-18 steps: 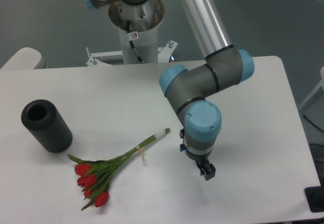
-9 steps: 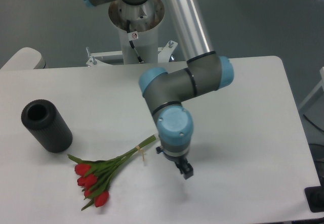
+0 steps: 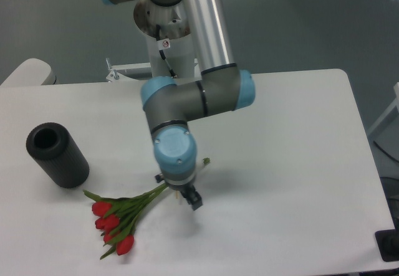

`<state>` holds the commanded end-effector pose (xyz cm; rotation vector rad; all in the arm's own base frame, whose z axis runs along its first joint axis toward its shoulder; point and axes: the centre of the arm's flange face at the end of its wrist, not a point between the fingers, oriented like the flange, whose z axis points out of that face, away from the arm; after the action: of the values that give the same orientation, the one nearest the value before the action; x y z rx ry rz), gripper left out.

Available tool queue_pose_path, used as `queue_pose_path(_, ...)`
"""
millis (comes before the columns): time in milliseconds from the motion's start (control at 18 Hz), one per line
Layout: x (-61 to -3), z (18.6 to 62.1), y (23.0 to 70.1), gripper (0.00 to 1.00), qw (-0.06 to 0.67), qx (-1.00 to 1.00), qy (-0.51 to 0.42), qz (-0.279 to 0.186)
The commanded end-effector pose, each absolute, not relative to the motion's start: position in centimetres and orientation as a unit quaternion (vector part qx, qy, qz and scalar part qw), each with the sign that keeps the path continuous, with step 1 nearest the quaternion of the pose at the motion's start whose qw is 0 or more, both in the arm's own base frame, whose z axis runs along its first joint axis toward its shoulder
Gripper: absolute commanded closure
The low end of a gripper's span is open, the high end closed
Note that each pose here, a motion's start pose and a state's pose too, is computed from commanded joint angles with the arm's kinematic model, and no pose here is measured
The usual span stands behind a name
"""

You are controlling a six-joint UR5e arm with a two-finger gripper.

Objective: Pick up the flowers from the table
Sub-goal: 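Move the gripper over the red tulip stems and lower toward them, then close the gripper around the tulip stems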

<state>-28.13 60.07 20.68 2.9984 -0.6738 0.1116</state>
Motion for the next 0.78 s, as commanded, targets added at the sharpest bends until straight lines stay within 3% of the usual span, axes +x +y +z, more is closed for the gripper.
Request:
queue_pose_path(111, -26.9, 19.5, 61.0, 0.01, 0.025, 0.978, -0.206, 0.022)
queue_pose_path(167, -26.5, 19.2, 61.3, 0.06, 0.019, 0.981, -0.194, 0.015)
queue_pose_path(222, -26.3, 19.0, 61.2, 0.13, 0.016, 0.983, -0.182, 0.011)
queue_pose_path(278, -26.1, 18.7, 61.3, 0.30, 0.016, 0.985, -0.173, 0.010)
queue_pose_path(389, -25.8, 18.9, 61.6, 0.54, 0.015, 0.985, -0.174, 0.007)
queue_pose_path(778, -25.7, 19.2, 62.0, 0.95, 0.012, 0.987, -0.161, 0.003)
